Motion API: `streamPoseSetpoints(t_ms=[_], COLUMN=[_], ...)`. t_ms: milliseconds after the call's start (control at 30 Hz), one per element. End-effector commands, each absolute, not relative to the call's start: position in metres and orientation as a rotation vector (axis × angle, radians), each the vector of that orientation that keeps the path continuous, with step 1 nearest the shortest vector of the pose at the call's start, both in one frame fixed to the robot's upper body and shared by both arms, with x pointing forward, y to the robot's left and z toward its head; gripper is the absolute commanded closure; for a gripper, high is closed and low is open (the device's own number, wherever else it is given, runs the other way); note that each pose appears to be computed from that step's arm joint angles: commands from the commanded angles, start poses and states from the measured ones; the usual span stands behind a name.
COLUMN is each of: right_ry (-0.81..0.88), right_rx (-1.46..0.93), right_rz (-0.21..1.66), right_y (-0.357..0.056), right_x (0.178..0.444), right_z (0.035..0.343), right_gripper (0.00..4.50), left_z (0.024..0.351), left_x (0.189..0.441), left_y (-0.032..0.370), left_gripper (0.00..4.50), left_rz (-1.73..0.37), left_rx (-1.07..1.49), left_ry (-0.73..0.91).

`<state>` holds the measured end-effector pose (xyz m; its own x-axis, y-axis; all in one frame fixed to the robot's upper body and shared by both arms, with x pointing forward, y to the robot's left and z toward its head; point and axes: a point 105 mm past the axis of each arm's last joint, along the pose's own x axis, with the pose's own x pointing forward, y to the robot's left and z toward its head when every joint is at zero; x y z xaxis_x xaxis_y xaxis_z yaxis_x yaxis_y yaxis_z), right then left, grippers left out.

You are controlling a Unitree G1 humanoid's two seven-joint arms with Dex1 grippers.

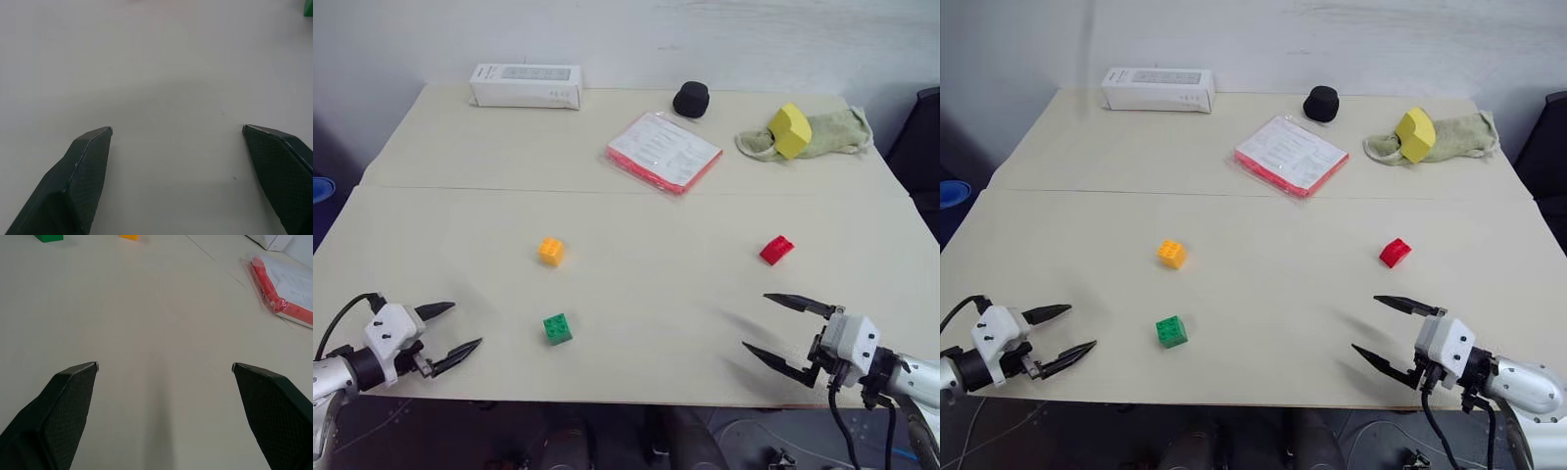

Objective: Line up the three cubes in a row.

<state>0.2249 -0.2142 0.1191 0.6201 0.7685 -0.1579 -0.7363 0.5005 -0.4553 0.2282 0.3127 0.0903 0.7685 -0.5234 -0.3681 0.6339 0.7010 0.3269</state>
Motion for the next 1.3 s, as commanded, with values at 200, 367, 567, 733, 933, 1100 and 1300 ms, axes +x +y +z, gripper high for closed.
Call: streamPoseSetpoints(t_ms=[200,367,567,733,933,1100,1300], right_ry=[-0.114,-0.064,-0.004,-0.065,-0.044,0.015,0.071], right_rx=[-0.407,-0.333,-0.32,-0.284,-0.269,-0.252,-0.233], right_rz=[0.619,0.297,0.154,0.294,0.414,0.516,0.533], right_y=[-0.248,-0.297,-0.321,-0.31,-0.306,-0.29,-0.278], right_x=[0.214,0.187,0.166,0.206,0.273,0.32,0.352], right_z=[0.137,0.128,0.106,0.127,0.147,0.154,0.146], right_gripper=[0.0,0.0,0.0,0.0,0.0,0.0,0.0], left_z=[0.134,0.149,0.153,0.151,0.162,0.164,0.158], left_x=[0.25,0.257,0.268,0.273,0.285,0.286,0.283], left_y=[0.248,0.194,0.162,0.155,0.147,0.143,0.143], left_gripper=[0.02,0.02,0.02,0.02,0.02,0.02,0.02], left_rz=[-0.913,-1.098,-1.16,-1.191,-1.192,-1.18,-1.158], left_rx=[0.329,0.312,0.273,0.263,0.273,0.268,0.263], left_ry=[0.087,0.021,-0.042,-0.045,-0.1,-0.124,-0.126])
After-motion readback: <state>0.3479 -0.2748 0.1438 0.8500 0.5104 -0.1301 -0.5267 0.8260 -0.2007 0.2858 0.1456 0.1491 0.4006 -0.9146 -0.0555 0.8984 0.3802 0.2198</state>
